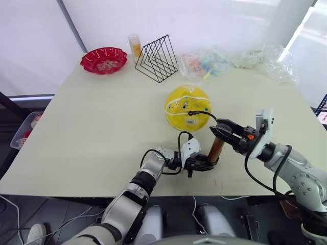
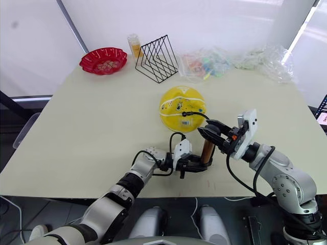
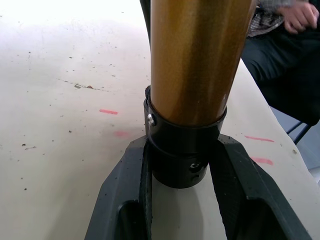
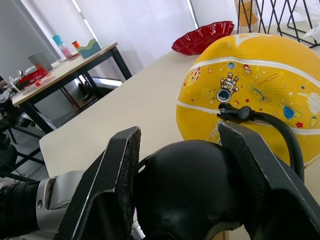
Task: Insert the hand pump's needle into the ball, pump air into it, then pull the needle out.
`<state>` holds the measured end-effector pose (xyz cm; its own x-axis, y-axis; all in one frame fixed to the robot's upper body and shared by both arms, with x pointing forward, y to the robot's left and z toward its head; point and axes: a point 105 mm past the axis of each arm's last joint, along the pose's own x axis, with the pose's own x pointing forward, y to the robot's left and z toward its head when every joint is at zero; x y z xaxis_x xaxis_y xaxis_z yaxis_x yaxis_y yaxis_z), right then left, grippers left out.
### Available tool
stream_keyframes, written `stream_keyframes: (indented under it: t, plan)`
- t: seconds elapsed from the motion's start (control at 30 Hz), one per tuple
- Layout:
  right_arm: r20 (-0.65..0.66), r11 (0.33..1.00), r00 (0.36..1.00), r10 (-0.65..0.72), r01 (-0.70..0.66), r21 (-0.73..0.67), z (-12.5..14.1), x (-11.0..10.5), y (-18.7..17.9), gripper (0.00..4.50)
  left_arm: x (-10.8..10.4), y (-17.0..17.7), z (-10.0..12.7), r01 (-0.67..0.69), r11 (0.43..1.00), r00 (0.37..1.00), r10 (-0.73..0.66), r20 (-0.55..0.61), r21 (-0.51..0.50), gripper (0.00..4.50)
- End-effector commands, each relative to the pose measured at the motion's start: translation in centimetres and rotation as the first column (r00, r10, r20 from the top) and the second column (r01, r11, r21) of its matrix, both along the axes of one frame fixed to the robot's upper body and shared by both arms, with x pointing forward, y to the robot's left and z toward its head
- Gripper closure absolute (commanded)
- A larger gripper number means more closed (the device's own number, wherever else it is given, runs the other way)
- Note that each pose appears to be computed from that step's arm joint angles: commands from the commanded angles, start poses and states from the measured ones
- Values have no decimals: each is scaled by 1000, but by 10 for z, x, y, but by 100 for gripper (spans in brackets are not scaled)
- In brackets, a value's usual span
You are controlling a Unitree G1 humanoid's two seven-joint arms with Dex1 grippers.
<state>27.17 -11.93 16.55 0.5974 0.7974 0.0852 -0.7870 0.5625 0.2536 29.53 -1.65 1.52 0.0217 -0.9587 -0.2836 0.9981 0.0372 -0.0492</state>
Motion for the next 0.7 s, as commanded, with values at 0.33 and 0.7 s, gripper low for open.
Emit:
stream_keyframes:
  t: [0.33,0.7]
  plan:
    - [225,999,973,51,-49,-17,57,-19,-8,253,4,3,-13,8,993,996,-18,82,116,338]
    - [316,999,948,28,-17,-36,128,-27,-40,253,1,2,-23,16,989,991,-36,131,150,338]
